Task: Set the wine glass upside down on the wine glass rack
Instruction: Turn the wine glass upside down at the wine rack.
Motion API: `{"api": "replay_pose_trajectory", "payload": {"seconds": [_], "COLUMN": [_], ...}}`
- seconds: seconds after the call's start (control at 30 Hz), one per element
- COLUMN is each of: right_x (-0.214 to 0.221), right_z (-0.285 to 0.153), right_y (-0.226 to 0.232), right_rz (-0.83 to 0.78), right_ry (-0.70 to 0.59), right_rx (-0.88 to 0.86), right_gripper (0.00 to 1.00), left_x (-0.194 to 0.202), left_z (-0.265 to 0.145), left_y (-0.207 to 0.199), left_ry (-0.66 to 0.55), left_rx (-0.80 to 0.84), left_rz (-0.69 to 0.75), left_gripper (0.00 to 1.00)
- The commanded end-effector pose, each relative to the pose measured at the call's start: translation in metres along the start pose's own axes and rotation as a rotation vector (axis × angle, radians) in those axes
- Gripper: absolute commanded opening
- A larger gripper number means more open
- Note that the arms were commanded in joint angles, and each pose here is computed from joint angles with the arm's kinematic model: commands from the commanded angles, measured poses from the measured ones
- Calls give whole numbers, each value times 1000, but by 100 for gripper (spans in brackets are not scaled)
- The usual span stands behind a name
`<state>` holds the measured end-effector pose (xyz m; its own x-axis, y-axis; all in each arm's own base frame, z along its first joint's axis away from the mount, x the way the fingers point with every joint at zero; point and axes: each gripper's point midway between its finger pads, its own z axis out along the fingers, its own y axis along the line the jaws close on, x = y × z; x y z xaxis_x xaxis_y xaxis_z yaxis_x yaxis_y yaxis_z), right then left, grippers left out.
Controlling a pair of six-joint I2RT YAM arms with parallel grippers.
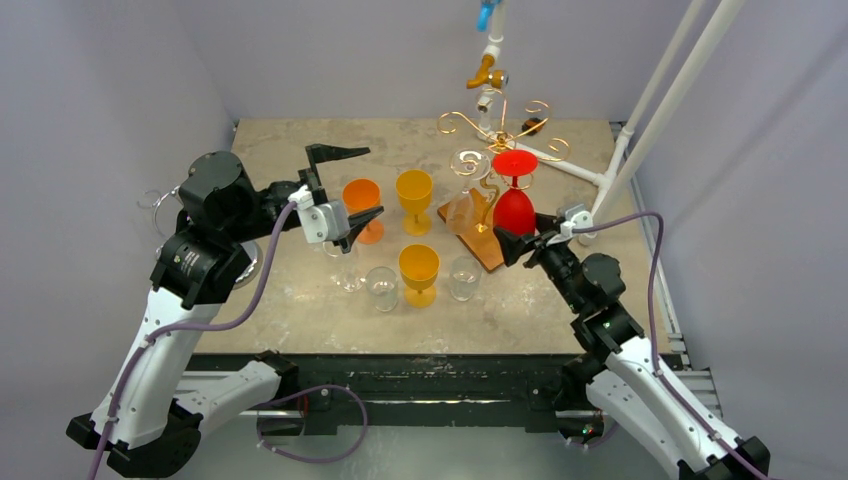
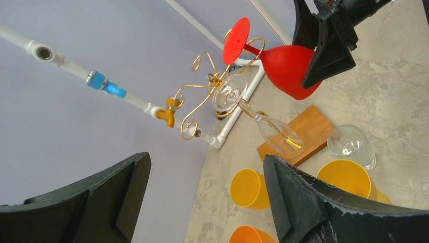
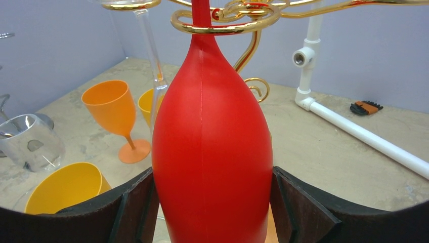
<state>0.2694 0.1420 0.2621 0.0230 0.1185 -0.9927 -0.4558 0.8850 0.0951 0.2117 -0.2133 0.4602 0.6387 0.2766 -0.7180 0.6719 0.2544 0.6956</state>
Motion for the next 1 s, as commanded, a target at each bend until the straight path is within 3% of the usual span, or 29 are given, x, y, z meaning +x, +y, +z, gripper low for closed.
{"api": "replay_pose_trajectory", "payload": {"seconds": [0.0, 0.4, 0.53, 0.67, 0.7, 0.73, 0.97], "right_x": [-19, -10, 2, 15, 16, 17, 7], "right_z": [-1, -8, -5, -1, -1, -1, -8], "right_y": [-2, -17, -22, -26, -27, -27, -30], "right_rz": [-6, 99, 111, 138, 144, 149, 166], "right_ry": [-86, -114, -64, -1, 8, 11, 1], "right_rx": [12, 105, 142, 176, 181, 186, 209], "right_gripper": [40, 41, 53, 72, 88, 98, 99], "left_x": [-5, -5, -5, -5, -5, -5, -2], "left_z": [0, -1, -2, -2, -2, -2, -1], "left_y": [0, -1, -1, 0, -1, -1, -1], "left_ry": [-18, -17, -16, -16, -17, -16, -11], "left_rx": [1, 2, 1, 1, 2, 3, 4], "left_rz": [21, 25, 30, 31, 31, 31, 26], "left_gripper": [88, 88, 88, 88, 88, 88, 88]}}
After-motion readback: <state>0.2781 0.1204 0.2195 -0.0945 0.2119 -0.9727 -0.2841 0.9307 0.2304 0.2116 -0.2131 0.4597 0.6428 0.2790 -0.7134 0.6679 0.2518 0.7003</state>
